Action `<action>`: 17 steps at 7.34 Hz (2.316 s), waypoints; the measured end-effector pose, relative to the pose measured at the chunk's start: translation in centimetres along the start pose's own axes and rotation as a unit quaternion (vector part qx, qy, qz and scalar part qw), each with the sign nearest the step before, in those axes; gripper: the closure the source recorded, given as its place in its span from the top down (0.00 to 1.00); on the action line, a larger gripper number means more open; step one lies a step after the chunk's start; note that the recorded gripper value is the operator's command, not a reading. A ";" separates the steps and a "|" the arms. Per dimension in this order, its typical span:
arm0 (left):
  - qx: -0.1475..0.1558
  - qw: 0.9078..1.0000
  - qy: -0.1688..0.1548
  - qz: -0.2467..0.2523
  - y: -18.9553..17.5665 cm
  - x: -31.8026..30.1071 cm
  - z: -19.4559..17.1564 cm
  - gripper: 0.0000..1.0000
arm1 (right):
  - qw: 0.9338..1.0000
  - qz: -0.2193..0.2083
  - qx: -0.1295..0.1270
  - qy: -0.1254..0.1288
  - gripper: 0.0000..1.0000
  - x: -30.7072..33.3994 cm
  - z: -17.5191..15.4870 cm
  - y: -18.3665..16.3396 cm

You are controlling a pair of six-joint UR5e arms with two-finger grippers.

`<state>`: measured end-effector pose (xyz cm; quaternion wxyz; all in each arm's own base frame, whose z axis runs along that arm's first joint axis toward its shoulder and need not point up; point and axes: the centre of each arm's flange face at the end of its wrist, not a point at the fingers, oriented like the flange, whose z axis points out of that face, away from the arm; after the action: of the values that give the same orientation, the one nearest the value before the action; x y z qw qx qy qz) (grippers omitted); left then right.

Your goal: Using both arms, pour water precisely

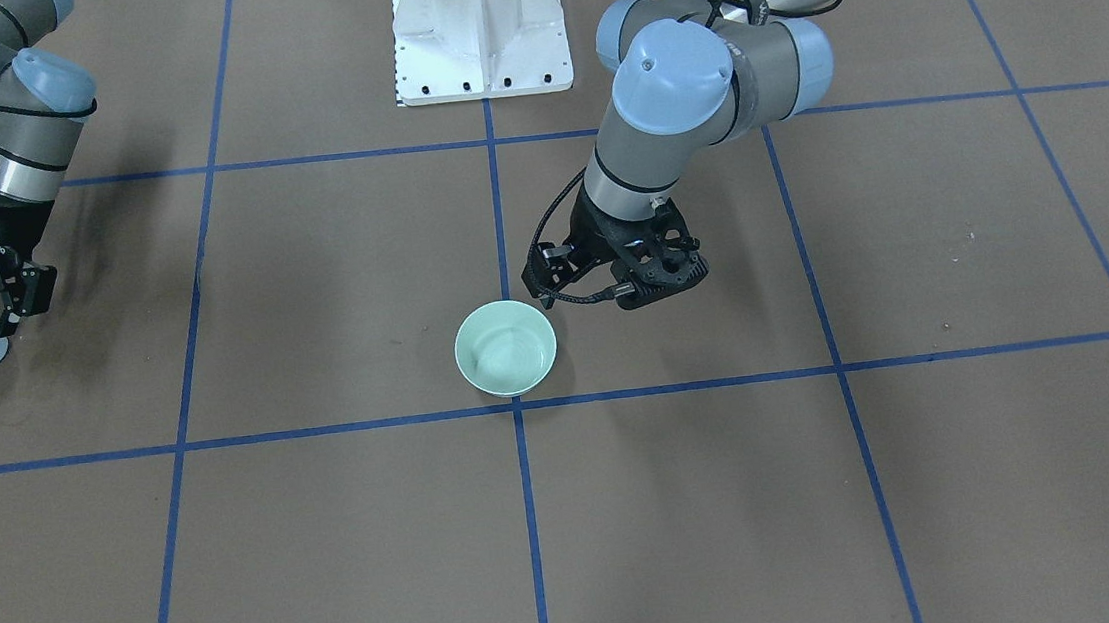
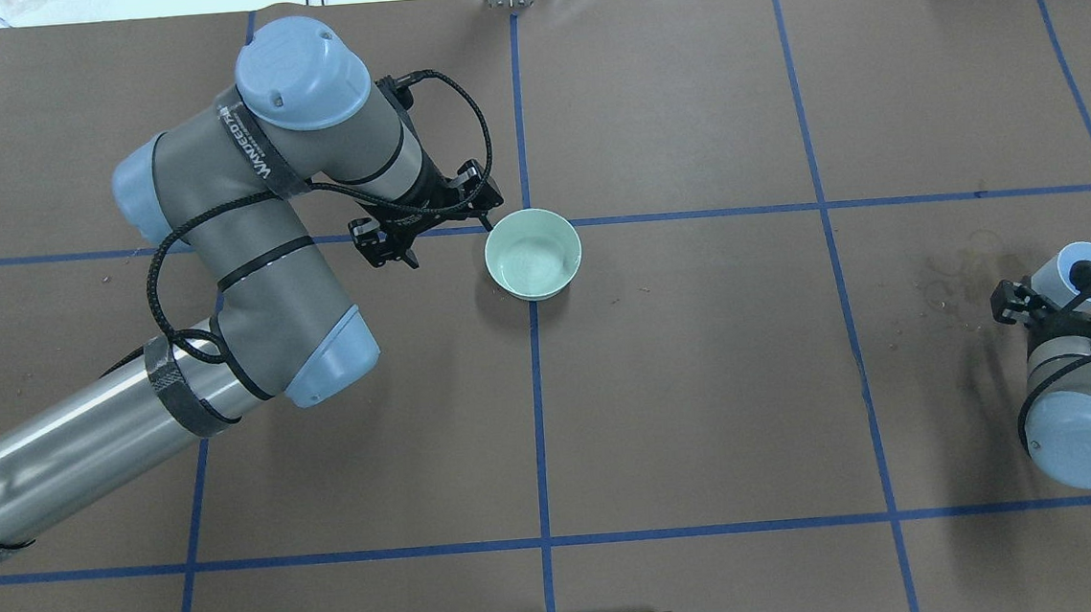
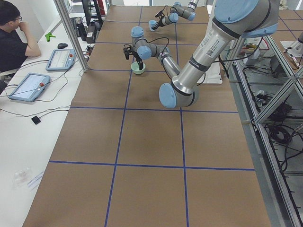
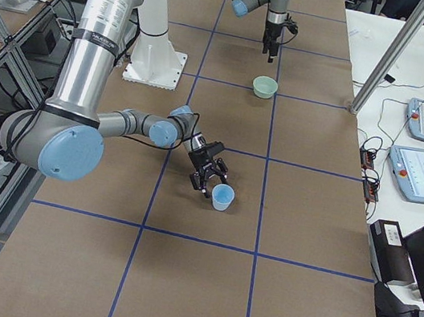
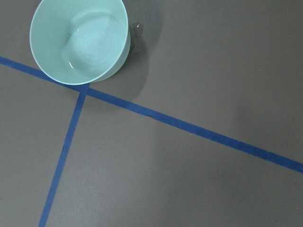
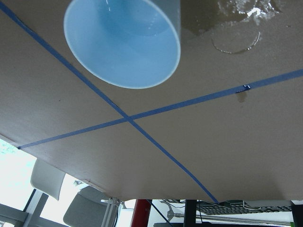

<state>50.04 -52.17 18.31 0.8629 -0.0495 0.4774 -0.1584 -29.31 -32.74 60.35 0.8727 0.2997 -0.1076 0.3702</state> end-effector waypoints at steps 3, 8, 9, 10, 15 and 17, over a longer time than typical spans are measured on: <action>-0.003 1.000 -0.002 0.003 0.8 0.1 0.6 1.00 | 1.000 -0.006 0.008 0.007 1.00 0.3 1.0 0.5; -0.004 1.000 -0.004 0.009 1.8 0.4 1.3 1.00 | 1.000 -0.008 0.016 0.009 1.00 -0.1 1.7 1.0; -0.004 1.000 -0.004 0.009 1.9 0.5 1.3 1.00 | 1.000 -0.007 0.016 0.008 1.00 -0.6 1.7 1.1; -0.005 1.000 -0.004 0.009 1.9 0.6 1.3 1.00 | 1.000 -0.007 0.017 0.009 1.00 -0.7 1.9 1.2; -0.010 1.000 -0.006 0.005 2.8 0.6 1.9 1.00 | 0.999 -0.012 0.030 0.018 1.00 -0.1 3.0 1.2; -0.011 1.000 -0.005 0.003 3.0 0.7 2.0 1.00 | 0.999 -0.012 0.034 0.024 1.00 0.2 3.6 1.2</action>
<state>52.77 -49.65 18.10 0.8653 -0.0588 0.4746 -0.1504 -29.84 -34.14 63.84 0.8690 0.3211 -0.0704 0.3697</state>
